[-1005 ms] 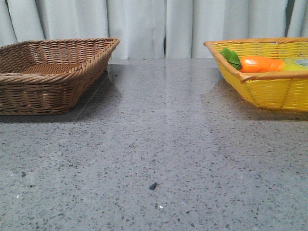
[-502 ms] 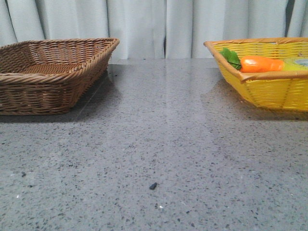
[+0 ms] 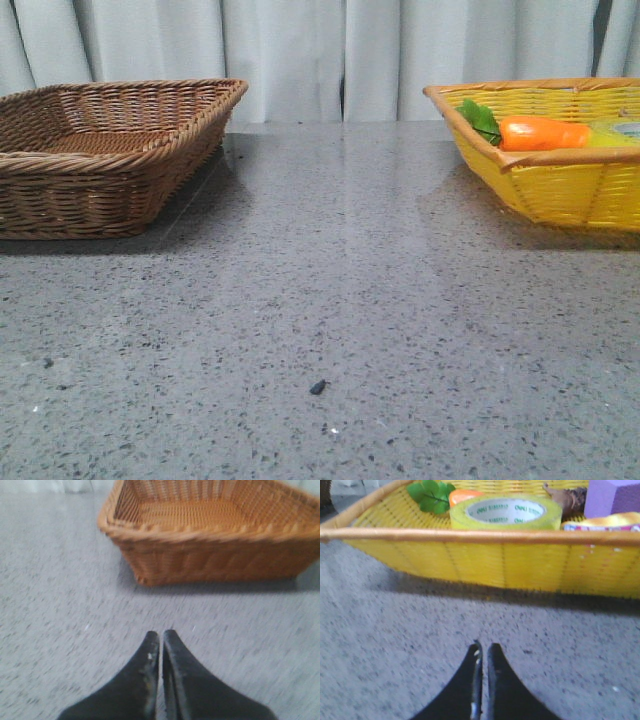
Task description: Transfer tape with both arms
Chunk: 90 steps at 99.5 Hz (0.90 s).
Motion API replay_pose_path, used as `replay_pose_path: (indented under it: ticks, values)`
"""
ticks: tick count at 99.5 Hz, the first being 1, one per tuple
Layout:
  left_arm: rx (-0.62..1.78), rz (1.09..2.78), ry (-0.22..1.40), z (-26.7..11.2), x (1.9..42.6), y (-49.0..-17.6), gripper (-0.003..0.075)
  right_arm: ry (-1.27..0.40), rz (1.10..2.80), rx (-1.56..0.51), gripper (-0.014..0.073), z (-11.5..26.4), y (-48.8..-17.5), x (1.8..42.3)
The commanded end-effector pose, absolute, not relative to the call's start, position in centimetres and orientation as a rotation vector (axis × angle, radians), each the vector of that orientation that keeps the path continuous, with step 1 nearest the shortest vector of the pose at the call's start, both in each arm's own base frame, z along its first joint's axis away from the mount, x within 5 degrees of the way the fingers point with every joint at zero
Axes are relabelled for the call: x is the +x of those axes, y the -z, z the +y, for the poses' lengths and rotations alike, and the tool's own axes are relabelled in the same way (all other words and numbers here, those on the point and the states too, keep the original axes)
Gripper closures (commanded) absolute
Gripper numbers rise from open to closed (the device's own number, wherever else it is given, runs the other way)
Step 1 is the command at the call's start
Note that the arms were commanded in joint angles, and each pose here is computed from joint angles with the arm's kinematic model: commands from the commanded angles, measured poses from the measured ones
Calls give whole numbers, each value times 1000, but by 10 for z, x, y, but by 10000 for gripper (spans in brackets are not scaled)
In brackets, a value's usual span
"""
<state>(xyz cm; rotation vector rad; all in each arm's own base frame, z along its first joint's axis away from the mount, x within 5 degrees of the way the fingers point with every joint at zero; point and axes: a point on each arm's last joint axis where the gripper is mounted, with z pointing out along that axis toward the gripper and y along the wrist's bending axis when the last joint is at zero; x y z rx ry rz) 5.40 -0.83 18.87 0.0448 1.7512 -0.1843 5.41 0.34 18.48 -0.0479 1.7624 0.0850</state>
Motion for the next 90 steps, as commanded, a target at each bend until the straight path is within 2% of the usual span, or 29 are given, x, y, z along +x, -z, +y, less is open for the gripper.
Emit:
replay_pose_path:
  ticks: [1,7,21,41,47,54,64,74,79,83,90]
  values:
    - [-115,1539,384,-10,53,-204,741,-164,1575,-6,669,6,-196,55]
    - [-241,1470,515,-8,53,-210,741,-288,1477,98,669,6,-205,55]
    - [-376,1363,628,-4,53,-218,741,-471,1370,286,669,3,-213,54]
    - [-426,1330,680,-3,51,-224,741,-631,1259,465,669,-2,-225,52]
    - [-368,1336,654,-5,49,-236,740,-640,1215,469,668,-4,-236,49]
    - [-246,1388,571,-9,46,-253,734,-651,1241,433,643,-1,-251,47]
    - [-118,1496,470,-13,46,-279,640,-553,1387,282,566,8,-275,50]
    - [-78,1570,429,-15,55,-302,448,-425,1527,156,424,12,-307,63]
    - [-80,1588,427,-16,62,-311,380,-374,1593,115,338,13,-324,74]
    - [-82,1609,425,-17,68,-315,349,-340,1668,90,267,15,-334,86]
    - [-86,1632,421,-18,77,-321,343,-298,1792,55,193,18,-356,108]
